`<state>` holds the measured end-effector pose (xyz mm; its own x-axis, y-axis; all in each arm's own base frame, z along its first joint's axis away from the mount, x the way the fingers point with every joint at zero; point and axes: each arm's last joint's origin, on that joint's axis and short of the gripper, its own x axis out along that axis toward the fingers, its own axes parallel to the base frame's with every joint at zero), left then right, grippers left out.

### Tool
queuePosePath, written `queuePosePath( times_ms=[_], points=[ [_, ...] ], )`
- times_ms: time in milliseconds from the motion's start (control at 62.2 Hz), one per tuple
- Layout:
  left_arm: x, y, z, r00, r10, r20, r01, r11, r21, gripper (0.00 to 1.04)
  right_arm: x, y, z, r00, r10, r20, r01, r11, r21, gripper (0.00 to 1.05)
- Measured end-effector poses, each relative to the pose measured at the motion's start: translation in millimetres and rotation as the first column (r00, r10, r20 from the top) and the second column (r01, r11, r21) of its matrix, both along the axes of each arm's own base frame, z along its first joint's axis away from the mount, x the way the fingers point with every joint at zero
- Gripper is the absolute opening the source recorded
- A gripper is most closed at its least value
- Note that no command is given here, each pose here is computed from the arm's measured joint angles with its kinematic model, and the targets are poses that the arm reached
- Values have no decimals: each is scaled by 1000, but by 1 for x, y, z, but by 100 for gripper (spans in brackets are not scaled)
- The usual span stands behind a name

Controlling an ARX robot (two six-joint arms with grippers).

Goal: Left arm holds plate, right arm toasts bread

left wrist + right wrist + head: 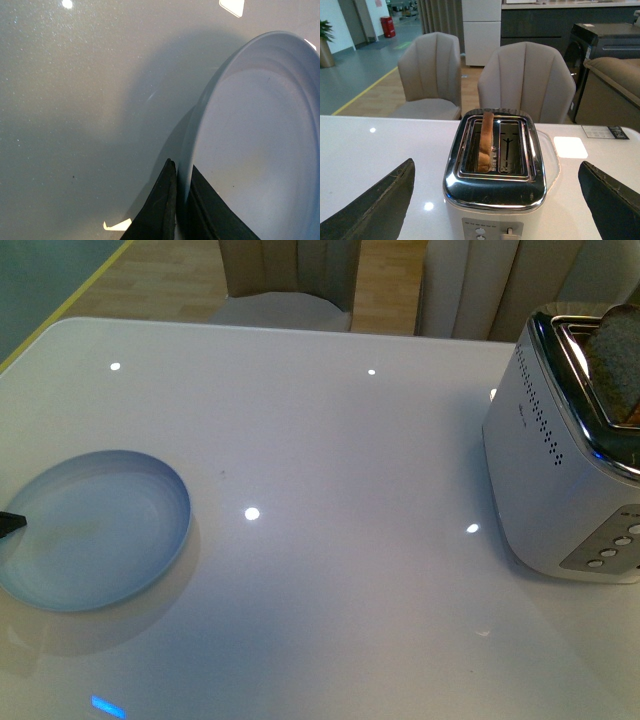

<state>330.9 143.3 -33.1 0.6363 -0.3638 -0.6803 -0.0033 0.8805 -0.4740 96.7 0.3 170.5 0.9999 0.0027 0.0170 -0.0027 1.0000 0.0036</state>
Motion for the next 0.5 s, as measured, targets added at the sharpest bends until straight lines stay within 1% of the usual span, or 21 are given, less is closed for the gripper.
queuePosePath(
  times_ms=[434,482,499],
  points=[
    [8,5,-11,1000,1,7,0,1000,-7,4,0,0,0,1000,0,0,0,1000,0,96],
    [9,5,-11,1000,0,9,0,1000,-6,10,0,0,0,1000,0,0,0,1000,0,96],
    [9,5,-10,1000,0,12,0,1000,-5,32,0,0,0,1000,0,0,0,1000,0,96]
  ],
)
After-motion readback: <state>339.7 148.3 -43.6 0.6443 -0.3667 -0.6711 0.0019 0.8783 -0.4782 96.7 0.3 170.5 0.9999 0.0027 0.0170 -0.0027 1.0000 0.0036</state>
